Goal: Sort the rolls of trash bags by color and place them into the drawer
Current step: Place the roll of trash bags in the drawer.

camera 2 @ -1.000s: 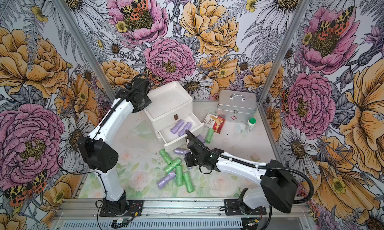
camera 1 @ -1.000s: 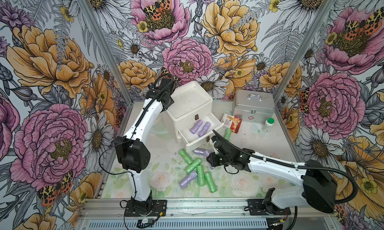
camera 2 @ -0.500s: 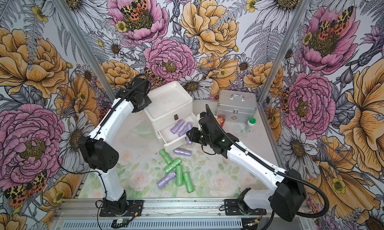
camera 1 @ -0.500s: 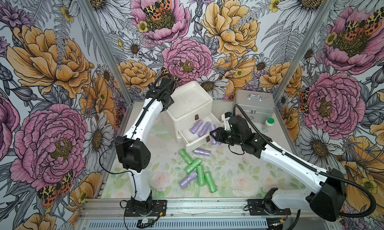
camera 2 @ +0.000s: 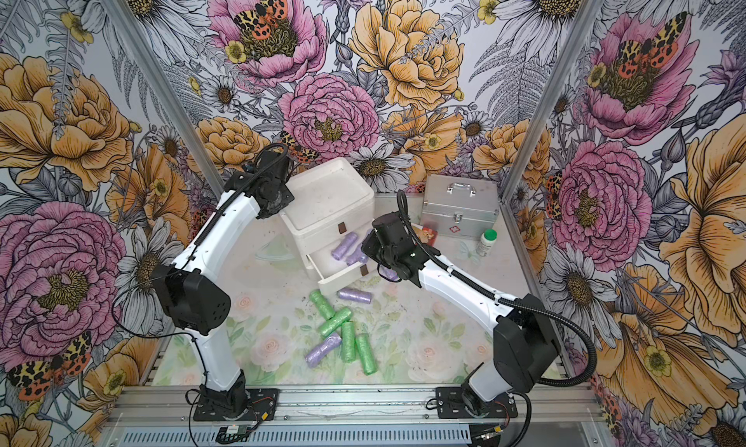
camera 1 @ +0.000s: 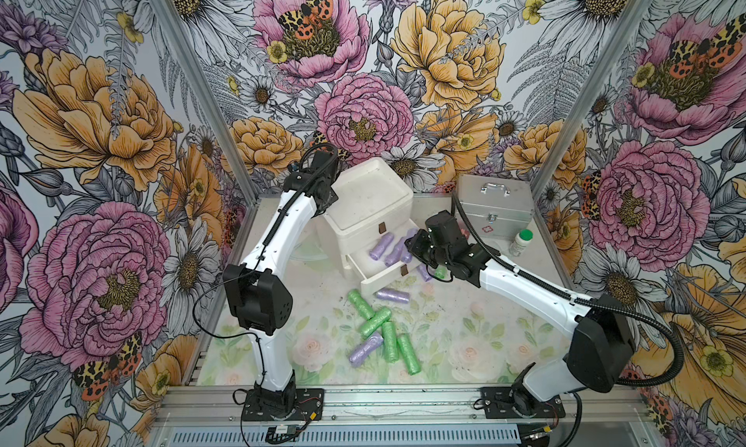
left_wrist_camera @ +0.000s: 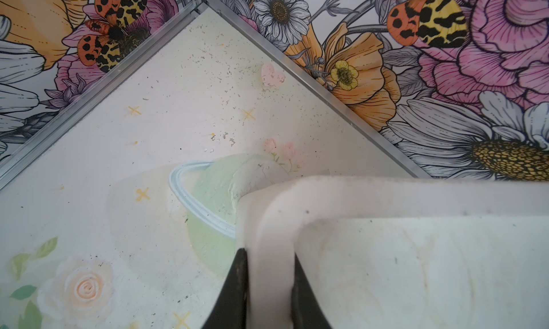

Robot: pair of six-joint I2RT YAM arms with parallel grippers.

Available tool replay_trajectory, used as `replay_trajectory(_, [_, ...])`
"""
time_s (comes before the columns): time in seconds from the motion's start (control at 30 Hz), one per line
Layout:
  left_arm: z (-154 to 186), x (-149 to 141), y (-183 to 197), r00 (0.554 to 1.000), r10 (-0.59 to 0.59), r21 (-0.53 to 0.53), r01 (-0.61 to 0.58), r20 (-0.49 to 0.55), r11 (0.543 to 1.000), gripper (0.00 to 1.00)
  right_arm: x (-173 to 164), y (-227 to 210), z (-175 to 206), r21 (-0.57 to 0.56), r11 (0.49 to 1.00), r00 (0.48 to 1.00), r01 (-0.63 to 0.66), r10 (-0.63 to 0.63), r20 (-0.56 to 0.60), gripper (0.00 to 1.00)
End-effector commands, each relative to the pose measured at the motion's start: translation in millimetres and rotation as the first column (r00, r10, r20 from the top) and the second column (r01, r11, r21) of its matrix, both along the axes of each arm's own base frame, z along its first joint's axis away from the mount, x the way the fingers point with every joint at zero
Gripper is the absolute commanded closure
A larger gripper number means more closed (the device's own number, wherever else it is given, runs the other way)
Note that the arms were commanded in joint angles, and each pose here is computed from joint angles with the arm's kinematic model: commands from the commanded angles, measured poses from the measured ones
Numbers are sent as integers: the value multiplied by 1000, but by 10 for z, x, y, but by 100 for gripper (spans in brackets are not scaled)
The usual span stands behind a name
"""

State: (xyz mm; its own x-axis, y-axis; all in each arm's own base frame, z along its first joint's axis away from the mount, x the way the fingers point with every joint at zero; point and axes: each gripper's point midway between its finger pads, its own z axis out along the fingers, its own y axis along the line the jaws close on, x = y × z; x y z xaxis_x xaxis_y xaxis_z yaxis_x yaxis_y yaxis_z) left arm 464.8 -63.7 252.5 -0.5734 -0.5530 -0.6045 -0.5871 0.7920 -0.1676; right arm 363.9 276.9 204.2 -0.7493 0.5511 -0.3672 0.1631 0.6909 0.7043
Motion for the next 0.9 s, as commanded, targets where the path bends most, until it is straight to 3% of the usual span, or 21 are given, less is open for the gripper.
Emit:
replay_trajectory(0.0, [-822,-234,-796,959,-130,-325,43,-251,945,100,182,70,243,77,995,997,55,-60,55,78])
replay_trajectory(0.7, [-712,-224,-764,964,-144,-321,66,-224,945,100,352,200,-6,88,990,994,112,-112,2,75])
replay_trajectory(0.77, [-726,-225,-766,963,-145,-321,66,-229,945,100,356,246,-25,87,991,994,106,-106,-2,67])
replay_trajectory(0.83, [-725,-222,-766,963,-144,-322,65,-228,944,100,356,263,-55,83,991,995,102,-102,-7,48])
replay_trajectory(0.87, [-726,-225,-773,963,-146,-323,67,-228,944,100,351,262,-67,80,992,995,102,-102,-8,43])
